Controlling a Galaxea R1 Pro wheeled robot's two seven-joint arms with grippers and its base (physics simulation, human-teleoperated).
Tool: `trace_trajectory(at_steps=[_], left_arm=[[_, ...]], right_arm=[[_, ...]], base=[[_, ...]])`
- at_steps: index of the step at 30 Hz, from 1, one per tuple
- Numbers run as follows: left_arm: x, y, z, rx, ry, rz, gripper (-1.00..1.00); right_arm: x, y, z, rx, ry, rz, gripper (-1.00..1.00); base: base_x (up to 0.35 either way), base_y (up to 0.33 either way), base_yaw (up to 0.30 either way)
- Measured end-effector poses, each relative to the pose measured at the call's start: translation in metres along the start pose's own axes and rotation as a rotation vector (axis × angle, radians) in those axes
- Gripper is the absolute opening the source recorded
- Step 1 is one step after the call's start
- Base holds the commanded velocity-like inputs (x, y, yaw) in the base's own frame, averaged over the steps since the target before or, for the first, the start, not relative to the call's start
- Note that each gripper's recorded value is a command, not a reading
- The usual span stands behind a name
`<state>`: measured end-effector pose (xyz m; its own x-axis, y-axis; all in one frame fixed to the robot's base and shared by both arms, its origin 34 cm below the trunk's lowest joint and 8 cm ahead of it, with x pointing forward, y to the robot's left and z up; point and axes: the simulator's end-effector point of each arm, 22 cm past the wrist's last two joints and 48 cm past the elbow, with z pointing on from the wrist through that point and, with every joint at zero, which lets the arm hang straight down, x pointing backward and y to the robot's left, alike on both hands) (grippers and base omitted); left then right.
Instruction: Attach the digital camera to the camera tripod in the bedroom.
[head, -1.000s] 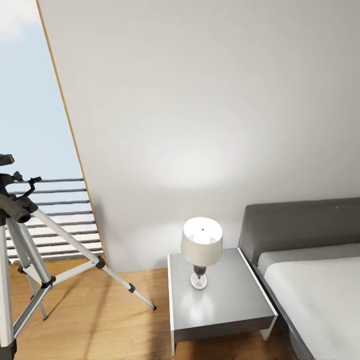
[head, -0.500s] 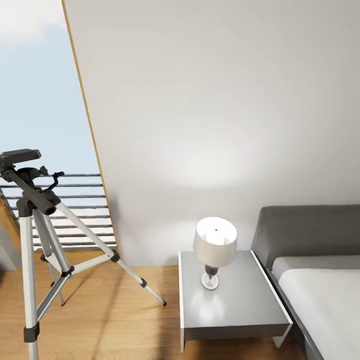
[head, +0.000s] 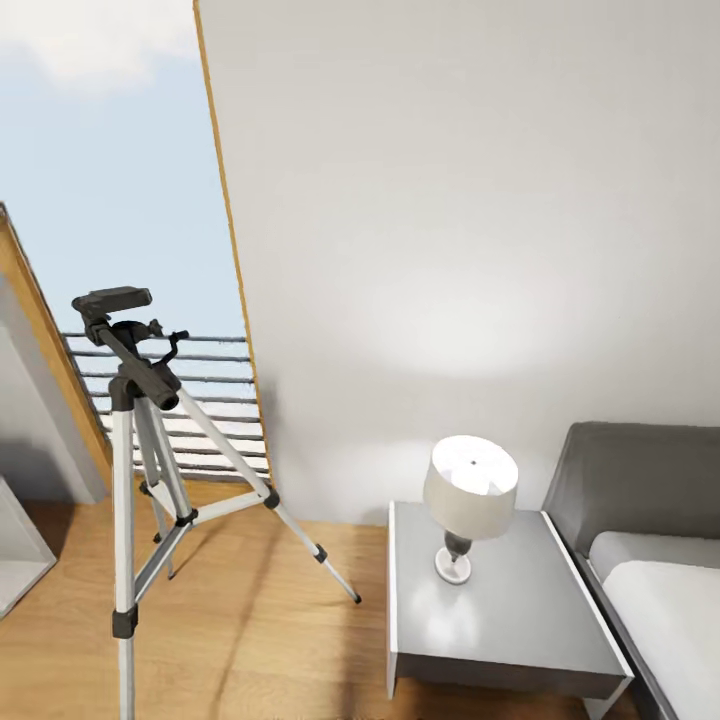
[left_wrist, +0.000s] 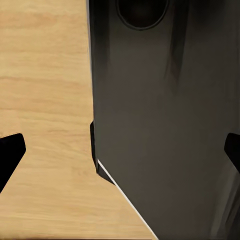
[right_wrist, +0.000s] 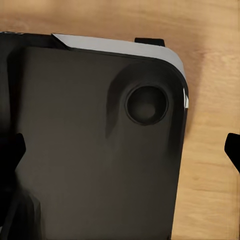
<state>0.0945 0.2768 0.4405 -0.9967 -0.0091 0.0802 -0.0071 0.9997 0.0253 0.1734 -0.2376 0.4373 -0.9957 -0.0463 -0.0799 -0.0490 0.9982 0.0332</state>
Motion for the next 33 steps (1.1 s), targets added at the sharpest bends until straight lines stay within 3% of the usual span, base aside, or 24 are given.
trace_trajectory(at_steps=[20, 28, 33], left_arm=[[-0.001, 0.002, 0.000, -0.002, -0.002, -0.006, 1.00], [-0.021, 0.003, -0.001, 0.010, -0.084, -0.098, 1.00], [-0.031, 0.002, -0.002, 0.029, -0.114, -0.127, 1.00]], right_arm=[[0.004, -0.001, 0.000, 0.005, 0.010, -0.002, 1.00], [0.004, -0.001, 0.000, 0.007, 0.011, -0.005, 1.00], [0.004, -0.001, 0.000, 0.006, 0.011, -0.016, 1.00]], base=[[-0.241, 0.185, 0.274], [-0.272, 0.190, 0.295], [-0.231, 0.165, 0.297]])
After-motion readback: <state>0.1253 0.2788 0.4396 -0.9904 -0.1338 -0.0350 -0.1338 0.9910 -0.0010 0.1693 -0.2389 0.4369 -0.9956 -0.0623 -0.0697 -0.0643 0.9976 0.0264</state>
